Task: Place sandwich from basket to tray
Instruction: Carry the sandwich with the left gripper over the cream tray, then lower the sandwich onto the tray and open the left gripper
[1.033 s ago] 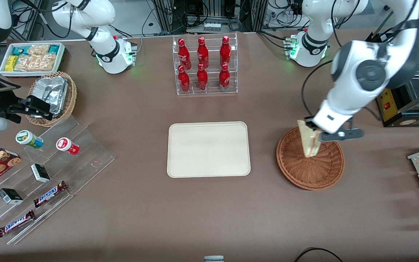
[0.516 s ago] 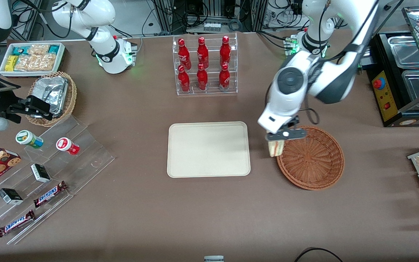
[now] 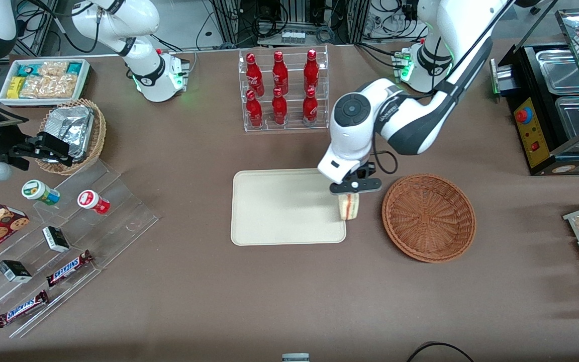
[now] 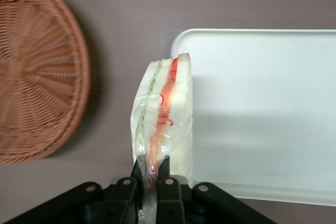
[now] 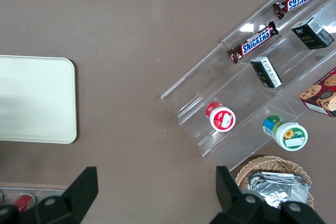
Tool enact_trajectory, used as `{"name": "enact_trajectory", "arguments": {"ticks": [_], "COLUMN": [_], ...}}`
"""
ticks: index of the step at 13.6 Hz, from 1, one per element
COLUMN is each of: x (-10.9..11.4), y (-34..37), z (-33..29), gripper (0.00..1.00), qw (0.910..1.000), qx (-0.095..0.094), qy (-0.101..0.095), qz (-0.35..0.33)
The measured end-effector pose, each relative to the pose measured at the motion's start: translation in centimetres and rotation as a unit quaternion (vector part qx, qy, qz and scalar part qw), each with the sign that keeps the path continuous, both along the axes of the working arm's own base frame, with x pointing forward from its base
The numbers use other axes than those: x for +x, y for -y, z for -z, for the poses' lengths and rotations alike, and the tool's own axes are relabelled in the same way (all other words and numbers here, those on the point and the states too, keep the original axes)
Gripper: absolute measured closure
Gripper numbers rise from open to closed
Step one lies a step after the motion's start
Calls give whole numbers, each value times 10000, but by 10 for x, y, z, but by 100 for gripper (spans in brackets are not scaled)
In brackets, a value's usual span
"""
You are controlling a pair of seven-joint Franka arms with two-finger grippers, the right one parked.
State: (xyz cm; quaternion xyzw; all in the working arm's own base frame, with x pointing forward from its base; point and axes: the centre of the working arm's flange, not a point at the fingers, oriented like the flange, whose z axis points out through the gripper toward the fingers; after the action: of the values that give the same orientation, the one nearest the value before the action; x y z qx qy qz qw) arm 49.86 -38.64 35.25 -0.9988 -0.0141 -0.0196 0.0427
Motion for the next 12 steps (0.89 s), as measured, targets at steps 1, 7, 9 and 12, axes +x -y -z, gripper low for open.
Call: {"name": "enact_trajectory", "arguments": {"ticks": [1, 7, 9, 12], "x": [-2, -16, -19, -19], "y": [7, 51, 62, 70], "z": [4, 44, 54, 62], "gripper": [87, 87, 87, 87], "qw": [9999, 9983, 9980, 9982], "qx": [-79, -29, -6, 89], "qy": [41, 321, 356, 257], "qz": [93, 494, 522, 529]}}
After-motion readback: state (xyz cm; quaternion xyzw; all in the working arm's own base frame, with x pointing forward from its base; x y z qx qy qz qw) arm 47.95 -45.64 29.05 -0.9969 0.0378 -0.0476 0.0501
